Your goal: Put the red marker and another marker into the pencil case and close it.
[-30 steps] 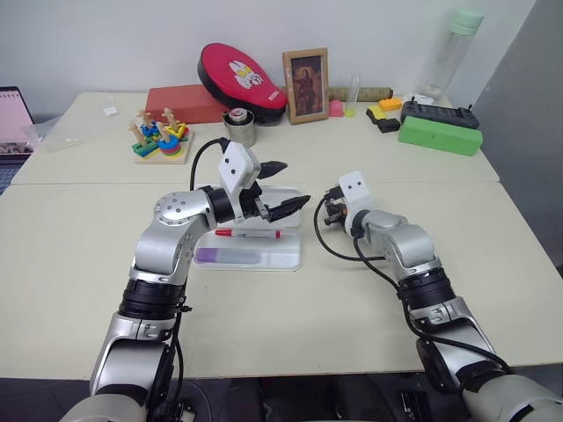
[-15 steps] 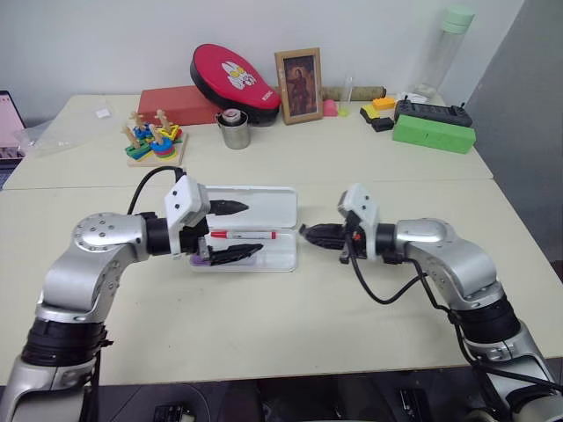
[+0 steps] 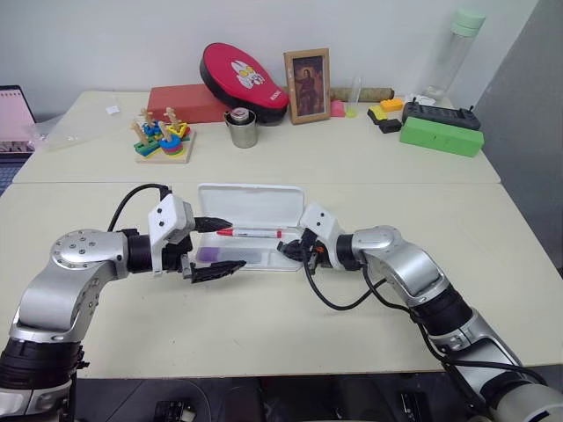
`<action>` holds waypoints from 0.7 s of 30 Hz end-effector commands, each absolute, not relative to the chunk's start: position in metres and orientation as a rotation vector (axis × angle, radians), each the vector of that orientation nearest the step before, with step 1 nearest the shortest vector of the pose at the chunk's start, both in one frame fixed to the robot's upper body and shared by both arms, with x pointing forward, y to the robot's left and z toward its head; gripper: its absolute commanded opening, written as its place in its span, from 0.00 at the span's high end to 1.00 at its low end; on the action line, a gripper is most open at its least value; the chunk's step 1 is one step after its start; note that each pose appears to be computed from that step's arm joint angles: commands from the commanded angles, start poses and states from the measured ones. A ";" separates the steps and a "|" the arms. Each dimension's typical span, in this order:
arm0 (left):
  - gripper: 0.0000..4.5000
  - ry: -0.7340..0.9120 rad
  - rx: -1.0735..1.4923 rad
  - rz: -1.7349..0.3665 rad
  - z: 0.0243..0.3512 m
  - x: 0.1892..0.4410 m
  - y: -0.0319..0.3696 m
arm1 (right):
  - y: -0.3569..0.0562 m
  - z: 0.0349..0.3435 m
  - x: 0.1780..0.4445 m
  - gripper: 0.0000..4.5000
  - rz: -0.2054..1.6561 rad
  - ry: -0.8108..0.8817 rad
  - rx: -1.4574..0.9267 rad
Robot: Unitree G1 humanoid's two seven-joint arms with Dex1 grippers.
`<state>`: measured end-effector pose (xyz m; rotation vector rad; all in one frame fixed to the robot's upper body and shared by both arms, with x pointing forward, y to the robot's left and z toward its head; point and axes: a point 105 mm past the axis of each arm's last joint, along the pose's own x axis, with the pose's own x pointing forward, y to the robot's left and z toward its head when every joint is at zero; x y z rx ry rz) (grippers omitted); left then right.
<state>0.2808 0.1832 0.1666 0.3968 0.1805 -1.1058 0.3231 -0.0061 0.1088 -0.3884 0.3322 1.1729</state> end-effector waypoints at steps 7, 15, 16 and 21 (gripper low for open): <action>0.00 0.122 0.441 -1.093 0.179 0.283 0.180 | 0.000 0.128 0.321 0.44 1.217 0.254 -0.412; 0.00 0.071 0.397 -0.995 0.191 0.287 0.188 | 0.007 0.179 0.316 0.01 1.279 0.045 -0.288; 0.00 0.060 0.380 -0.975 0.194 0.287 0.191 | 0.007 0.188 0.315 0.01 1.292 0.017 -0.260; 0.00 -0.012 0.208 -0.805 0.210 0.276 0.218 | 0.006 0.240 0.345 0.09 1.189 -0.066 -0.083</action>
